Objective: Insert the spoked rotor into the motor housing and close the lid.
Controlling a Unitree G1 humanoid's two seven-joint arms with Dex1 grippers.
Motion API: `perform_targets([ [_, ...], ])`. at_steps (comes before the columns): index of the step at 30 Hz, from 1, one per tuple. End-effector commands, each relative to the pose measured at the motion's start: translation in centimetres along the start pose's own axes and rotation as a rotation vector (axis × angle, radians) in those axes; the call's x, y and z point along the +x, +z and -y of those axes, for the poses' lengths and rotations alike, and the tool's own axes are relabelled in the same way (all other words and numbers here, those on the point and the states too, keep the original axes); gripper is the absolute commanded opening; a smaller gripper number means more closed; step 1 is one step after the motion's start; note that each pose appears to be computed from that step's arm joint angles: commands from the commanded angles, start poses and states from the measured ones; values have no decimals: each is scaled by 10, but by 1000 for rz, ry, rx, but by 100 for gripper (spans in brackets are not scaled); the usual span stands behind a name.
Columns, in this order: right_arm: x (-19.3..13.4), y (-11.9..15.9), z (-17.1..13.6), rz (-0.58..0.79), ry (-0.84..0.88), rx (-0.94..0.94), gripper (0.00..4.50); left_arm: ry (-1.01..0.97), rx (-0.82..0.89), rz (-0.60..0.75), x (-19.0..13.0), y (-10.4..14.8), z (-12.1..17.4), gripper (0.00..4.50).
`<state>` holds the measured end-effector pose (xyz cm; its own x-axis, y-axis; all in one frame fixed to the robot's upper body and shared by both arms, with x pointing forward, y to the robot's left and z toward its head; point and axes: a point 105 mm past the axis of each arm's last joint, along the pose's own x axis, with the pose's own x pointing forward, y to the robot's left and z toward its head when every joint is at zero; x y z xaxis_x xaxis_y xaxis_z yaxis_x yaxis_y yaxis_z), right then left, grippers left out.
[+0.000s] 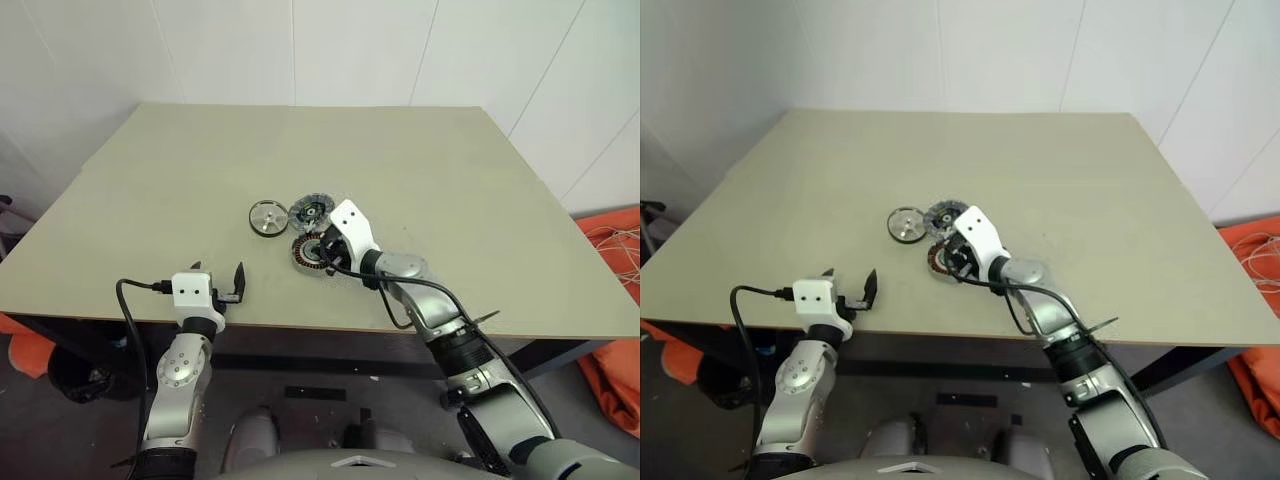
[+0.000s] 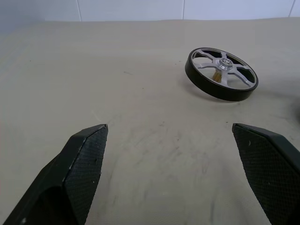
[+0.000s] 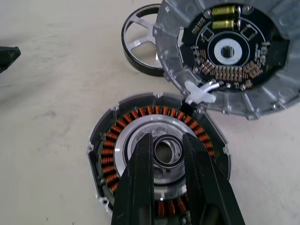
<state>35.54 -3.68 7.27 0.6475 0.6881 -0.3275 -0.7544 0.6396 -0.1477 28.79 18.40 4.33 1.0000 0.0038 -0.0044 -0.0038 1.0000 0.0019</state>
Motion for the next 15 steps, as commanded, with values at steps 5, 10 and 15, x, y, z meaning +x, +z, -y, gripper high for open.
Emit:
perform_targets([
  [5,8,14,-1,48,26,-47,57,2,4,55,3,15,-1,450],
  [10,8,12,-2,46,30,-47,57,4,5,55,3,15,-1,450],
  [15,7,9,2,38,14,-44,57,2,5,54,3,15,-1,450],
])
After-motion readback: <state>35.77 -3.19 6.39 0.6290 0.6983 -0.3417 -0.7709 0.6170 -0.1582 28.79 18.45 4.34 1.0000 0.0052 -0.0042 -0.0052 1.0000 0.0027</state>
